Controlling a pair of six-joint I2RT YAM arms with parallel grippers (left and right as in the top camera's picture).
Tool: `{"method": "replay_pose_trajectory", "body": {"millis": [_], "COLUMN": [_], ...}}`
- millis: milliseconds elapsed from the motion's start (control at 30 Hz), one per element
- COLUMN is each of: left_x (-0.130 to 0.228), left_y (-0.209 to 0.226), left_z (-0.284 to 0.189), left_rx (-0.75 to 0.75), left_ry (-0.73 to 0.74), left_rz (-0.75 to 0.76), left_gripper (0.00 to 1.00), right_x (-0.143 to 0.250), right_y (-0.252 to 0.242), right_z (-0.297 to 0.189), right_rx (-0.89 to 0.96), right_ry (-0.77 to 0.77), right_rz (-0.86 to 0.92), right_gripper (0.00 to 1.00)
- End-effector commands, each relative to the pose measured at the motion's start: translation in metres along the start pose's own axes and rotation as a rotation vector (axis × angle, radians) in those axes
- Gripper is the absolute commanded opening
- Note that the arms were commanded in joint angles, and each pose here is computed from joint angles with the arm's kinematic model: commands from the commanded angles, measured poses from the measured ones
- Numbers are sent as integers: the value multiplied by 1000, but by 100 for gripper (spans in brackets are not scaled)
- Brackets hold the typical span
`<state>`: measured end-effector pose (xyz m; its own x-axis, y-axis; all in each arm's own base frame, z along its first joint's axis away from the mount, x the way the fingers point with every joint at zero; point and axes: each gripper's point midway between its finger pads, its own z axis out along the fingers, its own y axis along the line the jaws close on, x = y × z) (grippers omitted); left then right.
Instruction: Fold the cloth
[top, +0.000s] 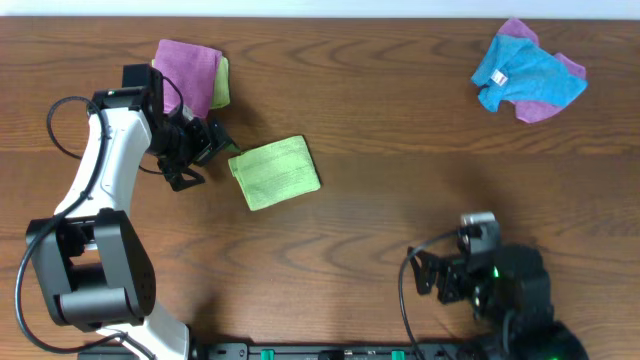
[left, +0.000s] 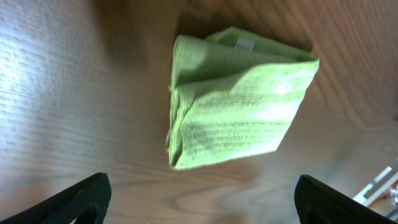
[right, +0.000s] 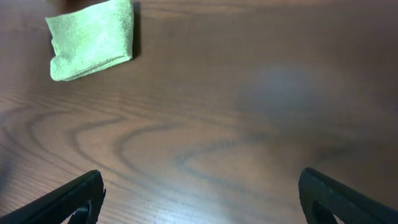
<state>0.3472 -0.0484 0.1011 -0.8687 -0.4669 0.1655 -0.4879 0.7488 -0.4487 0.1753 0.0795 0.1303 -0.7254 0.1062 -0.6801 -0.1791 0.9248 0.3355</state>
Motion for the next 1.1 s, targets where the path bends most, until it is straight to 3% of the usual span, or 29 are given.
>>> {"method": "replay_pose_trajectory", "body": {"millis": [0,233,467,767,1067], "left_x": [3,14,18,20,44], "left_y": [-8,-9,-14,-3,-4], "left_z": [-10,-13,-18,-54,-76], "left_rx": [30,40,35,-126,-202], "left_ry": [-3,30,11,-163,-216], "left_rz": [37,37,98,232,296], "left_gripper": [96,96,95,96,95], "right_x": [9,9,8,15,15], "right_y": [-8,-11,-14,-16,-16], "right_z": [-8,-23,-23,-22,-22], "right_rx": [16,10,26,37,36], "right_ry": [-55,-163,-170,-142,-142], "right_rz": [96,115,116,120,120], "right_gripper": [99,99,99,99,99]}}
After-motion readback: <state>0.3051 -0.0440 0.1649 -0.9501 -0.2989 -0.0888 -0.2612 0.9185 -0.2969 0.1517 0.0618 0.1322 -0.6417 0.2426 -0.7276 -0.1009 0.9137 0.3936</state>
